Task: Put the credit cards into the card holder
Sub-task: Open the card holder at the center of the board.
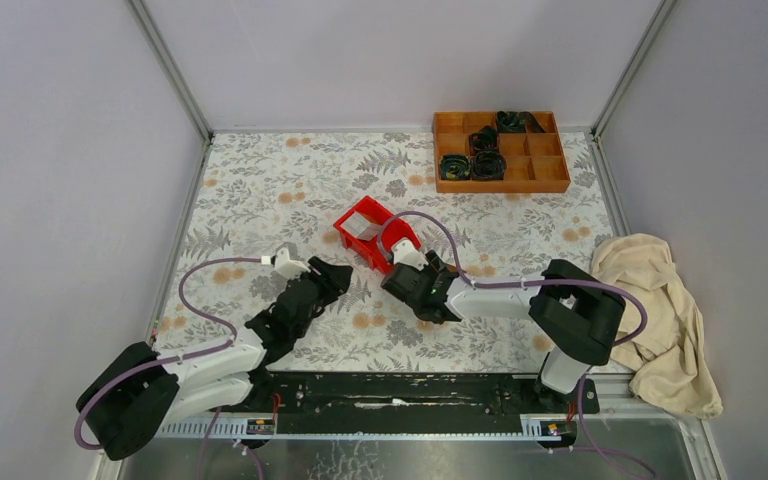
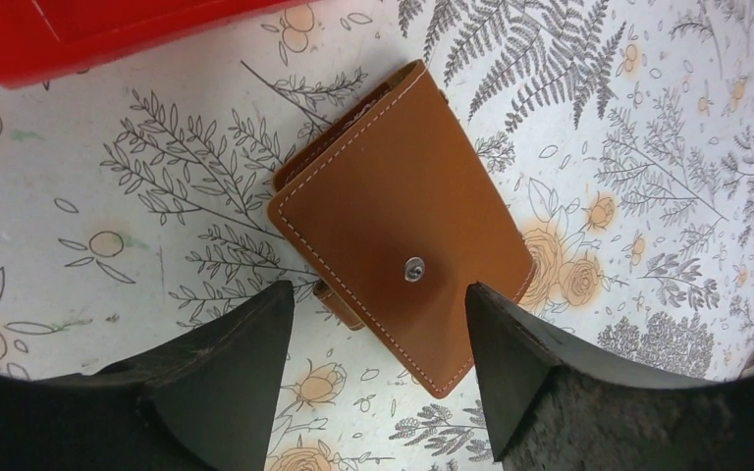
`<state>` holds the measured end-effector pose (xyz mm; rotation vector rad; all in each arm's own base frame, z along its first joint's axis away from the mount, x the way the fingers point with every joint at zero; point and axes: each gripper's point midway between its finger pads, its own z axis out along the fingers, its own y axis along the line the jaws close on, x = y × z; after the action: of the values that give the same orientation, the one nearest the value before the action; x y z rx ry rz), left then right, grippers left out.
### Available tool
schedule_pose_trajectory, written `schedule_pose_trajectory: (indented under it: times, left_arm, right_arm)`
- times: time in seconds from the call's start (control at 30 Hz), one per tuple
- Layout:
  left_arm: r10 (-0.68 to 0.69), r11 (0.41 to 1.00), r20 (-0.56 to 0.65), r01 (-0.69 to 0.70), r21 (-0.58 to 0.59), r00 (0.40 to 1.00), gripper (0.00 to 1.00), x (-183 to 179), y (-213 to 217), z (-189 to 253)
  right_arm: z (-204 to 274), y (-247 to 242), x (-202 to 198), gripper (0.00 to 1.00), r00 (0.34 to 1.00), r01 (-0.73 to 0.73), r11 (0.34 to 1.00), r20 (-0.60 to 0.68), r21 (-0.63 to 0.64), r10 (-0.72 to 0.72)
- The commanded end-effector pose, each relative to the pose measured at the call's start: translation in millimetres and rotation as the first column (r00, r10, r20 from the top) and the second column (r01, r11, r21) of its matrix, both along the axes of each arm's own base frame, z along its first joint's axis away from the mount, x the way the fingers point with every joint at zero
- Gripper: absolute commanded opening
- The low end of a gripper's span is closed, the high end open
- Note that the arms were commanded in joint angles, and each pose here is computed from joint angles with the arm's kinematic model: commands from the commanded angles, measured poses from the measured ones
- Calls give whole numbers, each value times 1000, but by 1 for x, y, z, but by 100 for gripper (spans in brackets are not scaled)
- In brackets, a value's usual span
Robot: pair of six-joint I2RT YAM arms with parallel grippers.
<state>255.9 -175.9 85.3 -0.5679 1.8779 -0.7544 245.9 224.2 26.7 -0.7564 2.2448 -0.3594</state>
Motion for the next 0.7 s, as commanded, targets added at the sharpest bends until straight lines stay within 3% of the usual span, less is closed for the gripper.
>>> schedule_pose_trajectory:
  times: [0.0, 0.2, 0.43, 0.67]
  left_arm:
    - [23, 999, 41, -22, -29, 999, 56, 4, -1, 7]
    - [25, 999, 40, -24, -25, 999, 56, 5, -1, 4]
    - [30, 999, 36, -29, -20, 999, 56, 4, 1, -1]
    - [30, 999, 36, -29, -26, 999, 56, 3, 0, -3]
  right_arm:
    - [18, 11, 18, 71, 995, 1, 1000, 97, 7, -1]
    - [21, 11, 25, 67, 994, 3, 1000, 112, 18, -5]
    - [19, 7, 32, 51, 995, 6, 1000, 102, 1, -6]
    - [21, 3, 35, 44, 993, 20, 1000, 116, -6, -19]
